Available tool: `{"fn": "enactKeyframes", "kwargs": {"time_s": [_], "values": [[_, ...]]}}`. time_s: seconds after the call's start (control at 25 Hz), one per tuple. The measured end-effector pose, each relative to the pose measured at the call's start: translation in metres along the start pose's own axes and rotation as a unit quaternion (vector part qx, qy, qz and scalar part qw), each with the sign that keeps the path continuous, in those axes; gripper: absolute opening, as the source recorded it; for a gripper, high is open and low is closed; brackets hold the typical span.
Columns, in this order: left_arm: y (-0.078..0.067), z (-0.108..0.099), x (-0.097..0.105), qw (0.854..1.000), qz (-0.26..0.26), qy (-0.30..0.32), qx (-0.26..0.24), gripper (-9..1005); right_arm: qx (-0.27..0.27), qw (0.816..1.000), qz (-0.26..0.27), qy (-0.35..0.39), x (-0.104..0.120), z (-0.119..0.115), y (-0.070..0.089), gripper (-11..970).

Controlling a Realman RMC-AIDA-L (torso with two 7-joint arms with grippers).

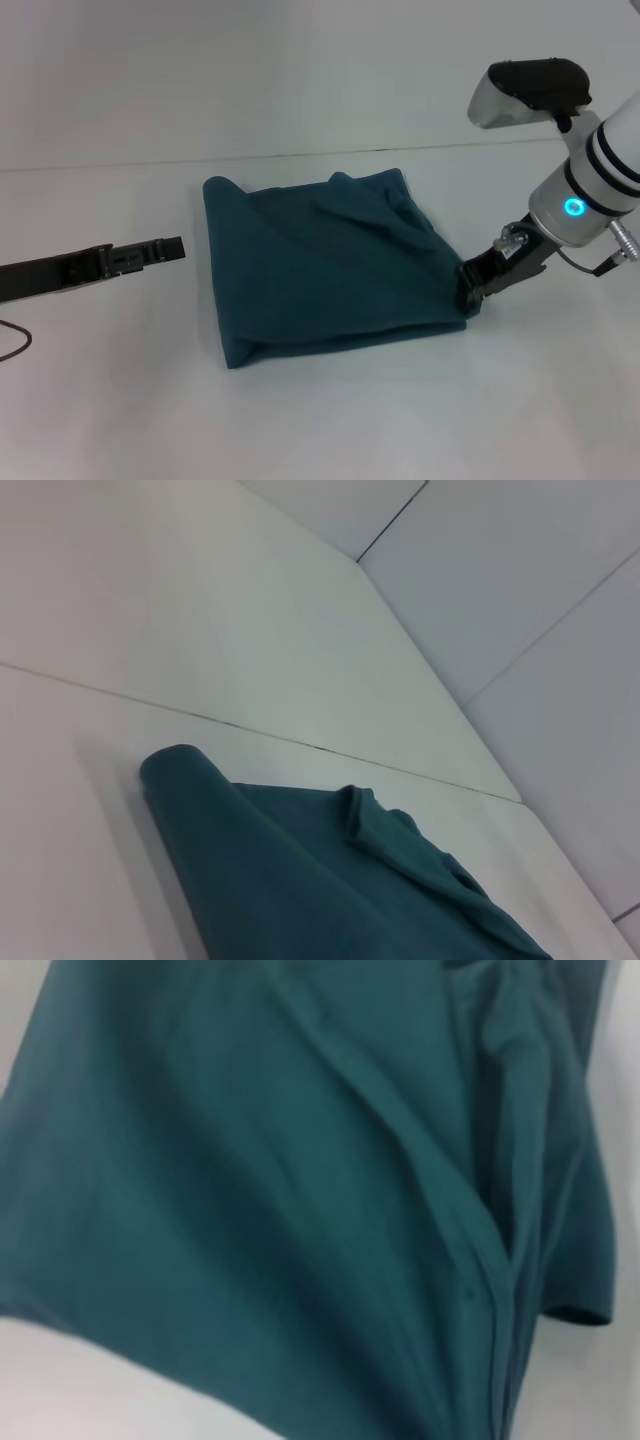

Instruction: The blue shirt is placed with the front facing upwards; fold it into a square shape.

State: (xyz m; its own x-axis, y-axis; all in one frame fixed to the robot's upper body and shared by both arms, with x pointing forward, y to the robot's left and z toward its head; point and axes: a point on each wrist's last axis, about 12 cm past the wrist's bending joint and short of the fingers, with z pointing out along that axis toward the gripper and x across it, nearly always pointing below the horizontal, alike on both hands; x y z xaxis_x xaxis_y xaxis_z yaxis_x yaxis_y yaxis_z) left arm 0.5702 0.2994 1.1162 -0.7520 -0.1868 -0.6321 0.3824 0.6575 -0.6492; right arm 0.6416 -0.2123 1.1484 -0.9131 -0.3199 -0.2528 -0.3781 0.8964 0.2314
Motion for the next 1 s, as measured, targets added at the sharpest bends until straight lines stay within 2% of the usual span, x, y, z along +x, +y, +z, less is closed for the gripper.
{"fn": "enactKeyframes", "kwargs": {"time_s": [0.12, 0.28, 0.64, 0.84, 1.0], "values": [[0.001, 0.000, 0.001, 1.000, -0.001, 0.000, -0.001, 950, 0.005, 1.000, -0.001, 0.016, 0.002, 0.000, 0.001, 16], [0.001, 0.000, 0.001, 1.000, -0.001, -0.002, 0.002, 950, 0.026, 0.999, 0.012, 0.017, 0.002, -0.003, -0.002, 85], [0.002, -0.001, 0.002, 1.000, -0.003, -0.003, 0.001, 950, 0.025, 1.000, 0.008, 0.002, -0.003, -0.010, 0.001, 242], [0.004, -0.004, 0.002, 1.000, -0.009, -0.013, -0.003, 950, 0.023, 0.999, 0.011, -0.048, -0.008, -0.028, 0.000, 388], [0.008, -0.012, 0.000, 0.999, -0.020, -0.033, -0.006, 950, -0.010, 0.995, -0.009, -0.097, -0.017, -0.037, 0.010, 527]]}}
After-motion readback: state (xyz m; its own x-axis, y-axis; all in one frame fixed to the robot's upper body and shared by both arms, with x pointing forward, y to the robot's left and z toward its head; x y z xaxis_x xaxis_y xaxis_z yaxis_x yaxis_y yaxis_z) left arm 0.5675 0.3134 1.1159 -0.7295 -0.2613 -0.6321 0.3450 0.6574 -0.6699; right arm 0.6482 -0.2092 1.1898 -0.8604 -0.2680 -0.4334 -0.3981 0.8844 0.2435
